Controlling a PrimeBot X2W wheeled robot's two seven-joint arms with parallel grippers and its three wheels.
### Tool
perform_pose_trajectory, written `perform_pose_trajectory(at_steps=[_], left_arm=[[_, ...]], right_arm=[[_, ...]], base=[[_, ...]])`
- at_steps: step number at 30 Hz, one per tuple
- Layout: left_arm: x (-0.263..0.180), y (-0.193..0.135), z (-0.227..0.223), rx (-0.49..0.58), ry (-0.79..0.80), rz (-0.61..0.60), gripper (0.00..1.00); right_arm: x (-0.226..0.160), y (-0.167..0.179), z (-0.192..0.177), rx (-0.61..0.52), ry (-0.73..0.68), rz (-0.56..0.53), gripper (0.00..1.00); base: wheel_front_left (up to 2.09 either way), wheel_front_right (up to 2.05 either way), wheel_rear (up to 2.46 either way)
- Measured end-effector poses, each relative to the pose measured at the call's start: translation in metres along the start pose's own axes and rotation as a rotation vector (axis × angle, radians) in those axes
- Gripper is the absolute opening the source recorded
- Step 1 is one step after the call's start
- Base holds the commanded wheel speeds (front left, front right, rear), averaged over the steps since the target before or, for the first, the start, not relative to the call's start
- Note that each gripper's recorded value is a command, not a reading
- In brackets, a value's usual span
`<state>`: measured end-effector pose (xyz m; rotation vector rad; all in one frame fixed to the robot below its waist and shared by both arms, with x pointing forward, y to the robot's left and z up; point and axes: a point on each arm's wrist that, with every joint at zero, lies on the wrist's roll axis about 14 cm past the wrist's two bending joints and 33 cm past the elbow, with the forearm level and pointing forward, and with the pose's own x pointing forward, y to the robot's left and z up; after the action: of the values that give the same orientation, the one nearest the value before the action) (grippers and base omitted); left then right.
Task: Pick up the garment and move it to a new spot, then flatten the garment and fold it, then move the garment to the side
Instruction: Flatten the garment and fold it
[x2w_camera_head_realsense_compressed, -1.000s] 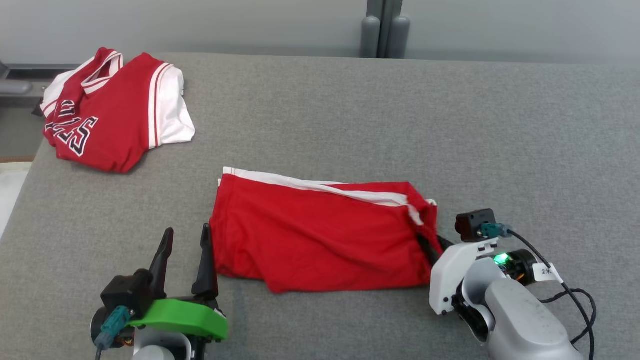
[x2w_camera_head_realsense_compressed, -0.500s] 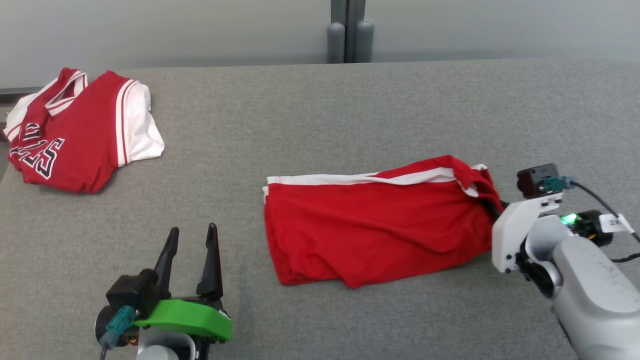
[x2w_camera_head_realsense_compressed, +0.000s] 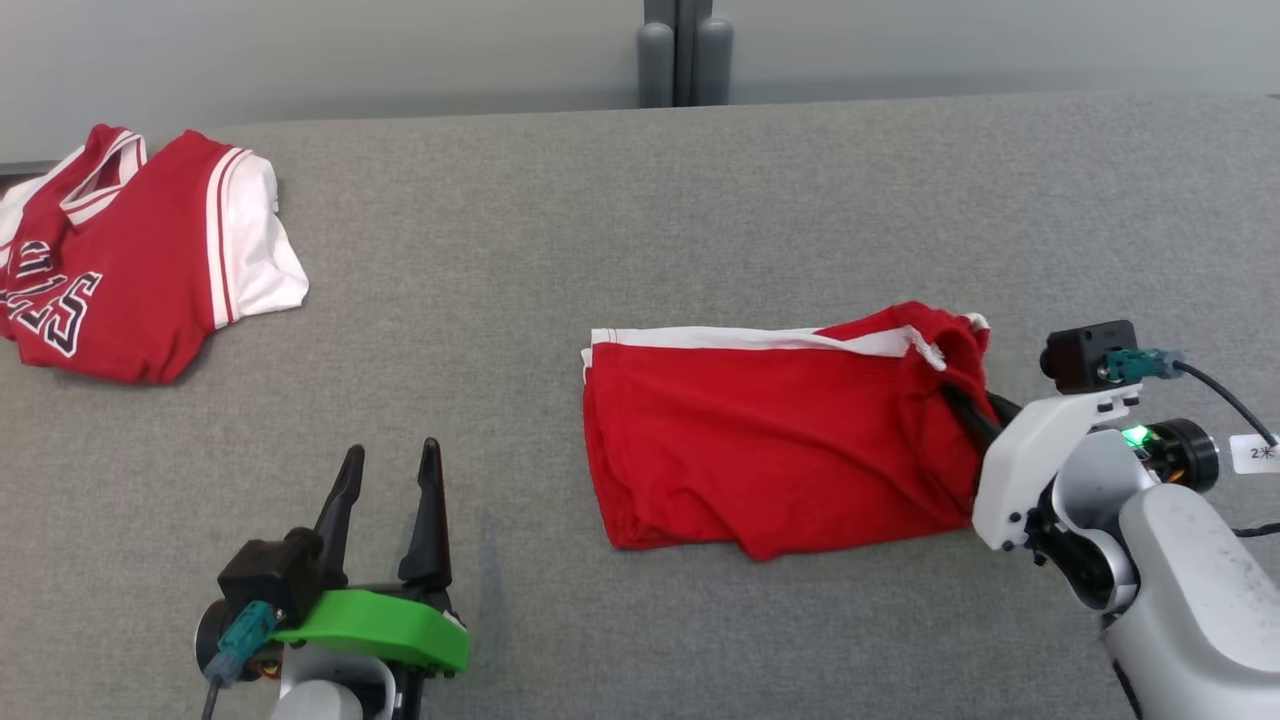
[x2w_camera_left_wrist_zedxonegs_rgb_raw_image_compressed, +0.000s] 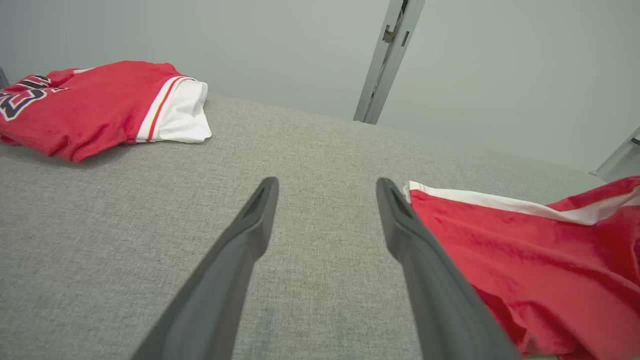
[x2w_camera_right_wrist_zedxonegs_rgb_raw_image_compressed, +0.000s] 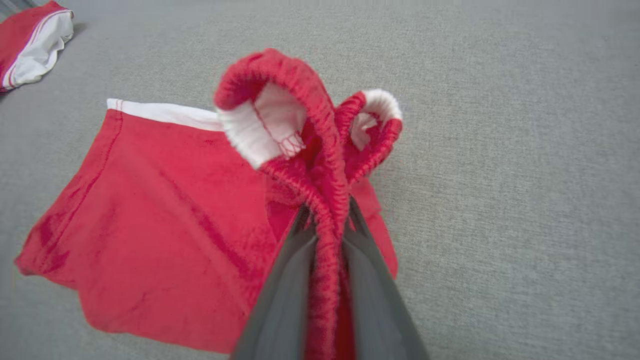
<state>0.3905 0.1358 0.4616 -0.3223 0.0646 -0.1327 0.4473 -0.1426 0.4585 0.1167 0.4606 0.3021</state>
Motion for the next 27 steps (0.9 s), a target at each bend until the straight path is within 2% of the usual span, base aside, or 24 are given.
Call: perform_pose_trajectory(at_steps=[6,11,24,25,26,27], left_arm=[[0.001,0.001,0.001,0.000,-0.003,0.002,1.00],[0.002,0.005,0.005,-0.004,-0.014,0.013,1.00],[-0.004,0.016,0.008,-0.017,-0.022,0.054,1.00],[-0.004,0.016,0.008,-0.018,-0.022,0.056,1.00],[-0.005,0.017,0.009,-0.019,-0.023,0.059,1.00],[-0.006,0.018,0.009,-0.018,-0.023,0.062,1.00]], right_arm=[[0.010,0.059,0.013,0.086,-0.047,0.145,0.00],[0.021,0.104,0.018,0.113,-0.059,0.246,0.00],[0.047,0.169,-0.006,0.128,0.025,0.408,0.01],[0.049,0.170,-0.007,0.130,0.027,0.412,0.13],[0.050,0.173,-0.008,0.126,0.030,0.419,0.28],[0.051,0.176,-0.009,0.125,0.035,0.426,0.59]], base=[[0.00,0.00,0.00],[0.00,0.00,0.00],[0.00,0.00,0.00],[0.00,0.00,0.00],[0.00,0.00,0.00],[0.00,0.00,0.00]])
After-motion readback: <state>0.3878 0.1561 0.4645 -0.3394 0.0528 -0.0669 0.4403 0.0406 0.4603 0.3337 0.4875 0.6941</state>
